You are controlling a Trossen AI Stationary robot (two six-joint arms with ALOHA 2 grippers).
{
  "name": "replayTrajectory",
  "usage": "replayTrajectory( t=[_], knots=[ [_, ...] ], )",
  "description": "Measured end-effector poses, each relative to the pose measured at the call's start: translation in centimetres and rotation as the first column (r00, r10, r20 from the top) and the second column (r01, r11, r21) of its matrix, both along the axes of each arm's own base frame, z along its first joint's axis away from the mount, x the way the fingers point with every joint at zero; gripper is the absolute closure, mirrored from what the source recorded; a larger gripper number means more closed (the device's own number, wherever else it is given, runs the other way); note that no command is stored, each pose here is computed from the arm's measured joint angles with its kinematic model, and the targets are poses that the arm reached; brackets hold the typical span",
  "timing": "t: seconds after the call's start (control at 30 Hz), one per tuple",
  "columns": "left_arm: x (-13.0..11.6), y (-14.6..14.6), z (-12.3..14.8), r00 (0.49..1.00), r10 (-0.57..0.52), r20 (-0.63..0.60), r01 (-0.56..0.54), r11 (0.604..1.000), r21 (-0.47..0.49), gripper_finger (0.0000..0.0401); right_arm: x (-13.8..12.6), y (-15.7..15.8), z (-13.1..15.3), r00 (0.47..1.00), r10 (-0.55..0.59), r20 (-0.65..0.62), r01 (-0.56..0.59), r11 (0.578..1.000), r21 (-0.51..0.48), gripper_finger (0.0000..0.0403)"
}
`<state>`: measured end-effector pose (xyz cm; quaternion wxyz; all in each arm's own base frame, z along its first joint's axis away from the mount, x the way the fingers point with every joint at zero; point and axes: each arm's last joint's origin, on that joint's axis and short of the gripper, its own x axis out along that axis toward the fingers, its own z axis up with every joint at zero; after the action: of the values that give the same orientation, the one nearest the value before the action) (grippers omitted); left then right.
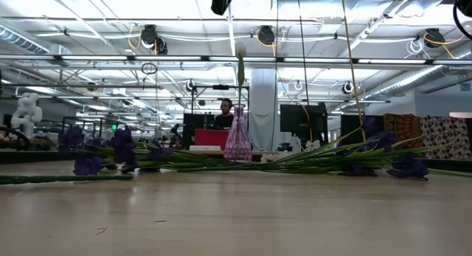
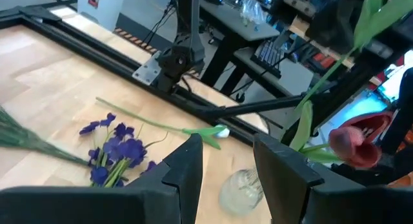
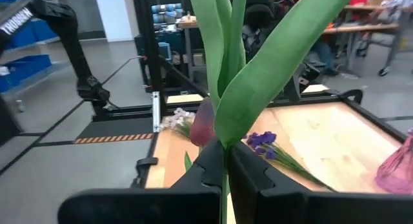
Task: Sort flowers into vase by color
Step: Put the red tulip into the transparent vase
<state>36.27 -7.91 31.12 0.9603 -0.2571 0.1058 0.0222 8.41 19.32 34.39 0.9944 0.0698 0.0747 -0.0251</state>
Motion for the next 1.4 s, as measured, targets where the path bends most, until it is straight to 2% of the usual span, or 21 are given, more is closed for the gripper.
replayTrajectory(
  t=[0.4,0.63,0.97,1.2,1.4],
  knots=[
    [0.0,0.0,0.2,1.000,0.001,0.020,-0.001,1.000,-0.030,0.0258,0.3,1.0,-2.2,0.998,-0.039,-0.041,0.039,0.999,0.009,0.0402],
    [-0.1,-0.6,0.2,1.000,-0.013,0.019,0.013,0.999,-0.030,0.0258,0.0,1.3,-4.5,0.997,-0.076,-0.014,0.077,0.995,0.063,0.0402],
    [-0.2,-0.9,0.2,1.000,-0.016,0.020,0.016,0.999,-0.028,0.0258,0.0,1.6,-6.7,0.998,-0.063,-0.018,0.065,0.990,0.125,0.0401],
    [-0.2,-0.9,0.2,1.000,-0.015,0.016,0.015,1.000,-0.027,0.0258,0.6,1.7,-7.1,0.990,0.033,-0.140,-0.009,0.985,0.170,0.0373],
    [-0.2,-0.9,0.2,1.000,-0.014,0.016,0.014,1.000,-0.027,0.0258,1.3,1.8,-7.6,0.943,0.160,-0.292,-0.082,0.962,0.261,0.0330]
  ],
)
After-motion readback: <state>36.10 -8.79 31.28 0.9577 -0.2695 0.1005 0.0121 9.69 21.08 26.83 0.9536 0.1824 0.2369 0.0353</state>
